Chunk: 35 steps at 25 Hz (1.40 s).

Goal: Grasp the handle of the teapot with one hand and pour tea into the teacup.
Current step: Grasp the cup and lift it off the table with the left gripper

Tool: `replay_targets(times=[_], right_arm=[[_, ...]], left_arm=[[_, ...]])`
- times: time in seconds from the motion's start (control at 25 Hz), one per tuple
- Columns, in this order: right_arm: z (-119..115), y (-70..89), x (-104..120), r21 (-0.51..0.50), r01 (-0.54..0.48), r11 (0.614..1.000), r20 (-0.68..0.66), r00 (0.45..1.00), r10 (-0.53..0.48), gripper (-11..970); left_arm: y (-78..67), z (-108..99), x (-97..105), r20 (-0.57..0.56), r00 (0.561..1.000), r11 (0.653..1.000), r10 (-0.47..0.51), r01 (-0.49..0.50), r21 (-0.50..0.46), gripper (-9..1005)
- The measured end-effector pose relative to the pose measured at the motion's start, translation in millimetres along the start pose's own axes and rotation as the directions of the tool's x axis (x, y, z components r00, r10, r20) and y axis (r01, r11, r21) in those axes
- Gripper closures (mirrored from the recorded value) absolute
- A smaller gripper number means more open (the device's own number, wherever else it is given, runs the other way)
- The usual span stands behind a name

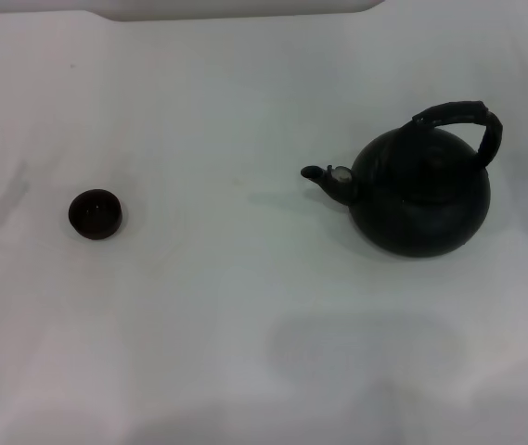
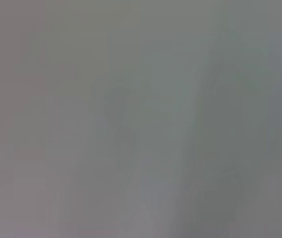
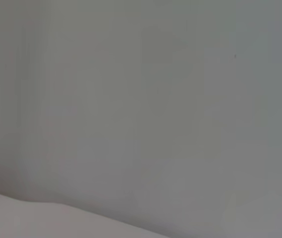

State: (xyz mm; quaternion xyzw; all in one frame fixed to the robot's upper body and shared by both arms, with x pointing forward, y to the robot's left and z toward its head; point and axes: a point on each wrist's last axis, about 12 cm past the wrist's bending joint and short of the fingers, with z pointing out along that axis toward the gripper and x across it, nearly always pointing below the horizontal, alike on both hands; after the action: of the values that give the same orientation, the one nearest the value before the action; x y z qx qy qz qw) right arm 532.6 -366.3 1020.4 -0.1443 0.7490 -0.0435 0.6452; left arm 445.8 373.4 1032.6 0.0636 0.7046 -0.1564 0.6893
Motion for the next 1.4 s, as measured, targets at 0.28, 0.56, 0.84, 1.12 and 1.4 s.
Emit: replay_targets(times=[0.28,0.56,0.84,1.12,1.4], right_arm=[[0,0.0,1,0.004,-0.004,1.000,-0.007,1.000,0.004,87],[-1,-0.6,2,0.008,-0.006,1.000,-0.009,1.000,0.006,87],[-1,-1.3,3,0.012,-0.004,1.000,-0.024,1.000,0.005,86],[0,-3.0,5,0.017,0.003,1.000,-0.049,0.999,-0.002,86],[0,-4.2,5,0.021,0.005,1.000,-0.052,0.999,-0.004,85]], left_arm=[[2.1,14,-28,-0.085,0.996,1.000,-0.014,0.015,0.014,150],[-31.4,25,-38,-0.240,0.965,0.993,0.104,-0.114,-0.027,149],[-50.0,22,-45,-0.330,0.944,0.999,-0.025,0.013,-0.037,149],[-72.0,23,-42,-0.412,0.905,0.994,-0.103,0.079,-0.075,150],[-90.3,32,-24,-0.429,0.897,0.992,-0.102,0.057,-0.116,144]])
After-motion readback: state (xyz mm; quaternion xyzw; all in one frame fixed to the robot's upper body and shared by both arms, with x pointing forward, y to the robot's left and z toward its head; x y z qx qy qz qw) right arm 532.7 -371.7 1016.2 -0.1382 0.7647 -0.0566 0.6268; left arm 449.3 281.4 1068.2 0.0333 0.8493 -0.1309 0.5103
